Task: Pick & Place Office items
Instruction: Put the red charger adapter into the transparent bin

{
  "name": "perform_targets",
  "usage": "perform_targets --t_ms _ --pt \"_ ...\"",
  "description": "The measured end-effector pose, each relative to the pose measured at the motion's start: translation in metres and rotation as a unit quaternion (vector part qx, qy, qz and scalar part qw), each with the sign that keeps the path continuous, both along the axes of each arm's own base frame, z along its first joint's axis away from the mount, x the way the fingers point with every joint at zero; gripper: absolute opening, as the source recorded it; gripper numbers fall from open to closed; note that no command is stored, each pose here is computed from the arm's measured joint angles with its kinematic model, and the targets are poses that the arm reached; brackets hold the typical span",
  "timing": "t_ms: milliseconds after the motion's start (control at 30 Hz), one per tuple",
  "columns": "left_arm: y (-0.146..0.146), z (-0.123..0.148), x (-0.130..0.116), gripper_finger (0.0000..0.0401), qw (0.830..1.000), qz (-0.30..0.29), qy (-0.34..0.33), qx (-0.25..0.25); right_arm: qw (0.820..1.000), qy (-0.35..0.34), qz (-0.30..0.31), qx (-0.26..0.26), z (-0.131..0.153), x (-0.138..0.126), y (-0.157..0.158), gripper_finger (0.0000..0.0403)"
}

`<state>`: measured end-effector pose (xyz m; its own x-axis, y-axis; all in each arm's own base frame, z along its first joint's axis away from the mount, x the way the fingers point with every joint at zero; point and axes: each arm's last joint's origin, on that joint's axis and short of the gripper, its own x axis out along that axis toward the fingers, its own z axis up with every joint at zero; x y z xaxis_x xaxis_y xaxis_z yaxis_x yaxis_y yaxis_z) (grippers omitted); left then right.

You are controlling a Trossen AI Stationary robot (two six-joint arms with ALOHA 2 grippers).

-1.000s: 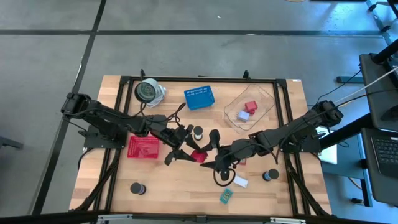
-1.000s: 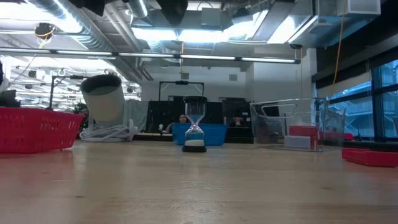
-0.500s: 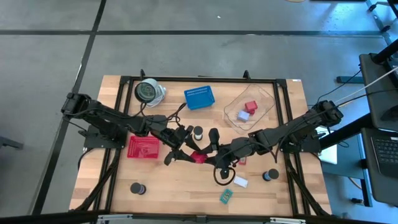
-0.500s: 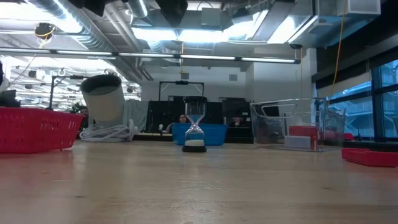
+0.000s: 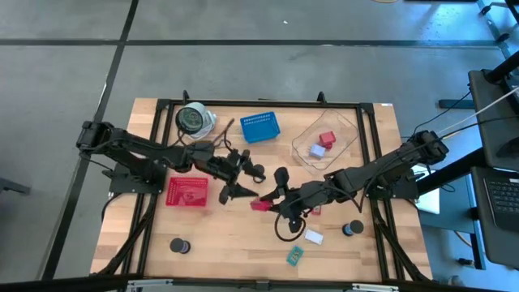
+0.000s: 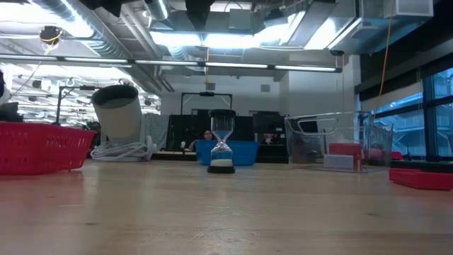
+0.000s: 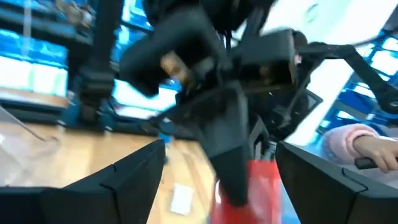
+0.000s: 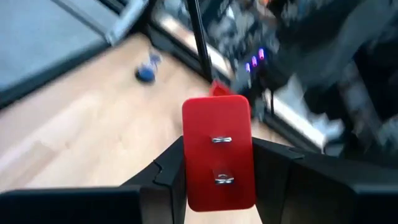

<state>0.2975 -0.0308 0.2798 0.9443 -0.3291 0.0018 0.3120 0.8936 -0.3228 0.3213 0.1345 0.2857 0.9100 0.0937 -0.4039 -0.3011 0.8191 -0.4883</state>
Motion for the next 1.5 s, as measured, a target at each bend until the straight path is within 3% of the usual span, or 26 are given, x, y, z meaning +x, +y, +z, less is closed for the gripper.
perform_targets --t_ms 200,333,400,467,567,700,800,967,1200,1367,1500 --pt "0.023 0.019 -0.018 0.0302 0.999 0.039 -0.011 0.019 0.989 0.066 -0.122 0.058 0.011 -0.029 -0.019 0.0123" --pt "0.033 0.025 -0.029 0.0303 0.998 0.064 0.008 0.021 0.96 0.093 -0.246 0.095 0.021 -0.054 -0.044 0.0123" --pt "0.035 0.024 -0.033 0.0302 0.997 0.076 0.028 0.018 0.929 0.079 -0.346 0.106 0.024 -0.067 -0.061 0.0123" --pt "0.036 0.023 -0.035 0.0301 0.995 0.088 0.039 0.019 0.882 0.055 -0.449 0.129 0.026 -0.079 -0.08 0.0123" --pt "0.036 0.02 -0.036 0.0301 0.994 0.087 0.057 0.02 0.813 0.073 -0.555 0.159 0.02 -0.094 -0.107 0.0123" --pt "0.033 0.018 -0.036 0.03 0.994 0.081 0.07 0.018 0.735 0.121 -0.644 0.174 0.003 -0.107 -0.138 0.0124" --pt "0.028 0.018 -0.036 0.03 0.995 0.072 0.069 0.018 0.703 0.165 -0.66 0.205 -0.017 -0.109 -0.156 0.0125" --pt "0.018 0.018 -0.036 0.03 0.996 0.052 0.069 0.019 0.683 0.205 -0.648 0.267 -0.053 -0.108 -0.178 0.0125" --pt "0.008 0.018 -0.037 0.03 0.997 0.033 0.069 0.019 0.672 0.217 -0.635 0.313 -0.077 -0.112 -0.195 0.0126" --pt "0.008 0.018 -0.037 0.03 0.997 0.032 0.069 0.019 0.682 0.213 -0.626 0.314 -0.083 -0.113 -0.2 0.0141" --pt "0.008 0.018 -0.037 0.03 0.997 0.032 0.072 0.008 0.677 0.204 -0.632 0.317 -0.083 -0.113 -0.205 0.0158"
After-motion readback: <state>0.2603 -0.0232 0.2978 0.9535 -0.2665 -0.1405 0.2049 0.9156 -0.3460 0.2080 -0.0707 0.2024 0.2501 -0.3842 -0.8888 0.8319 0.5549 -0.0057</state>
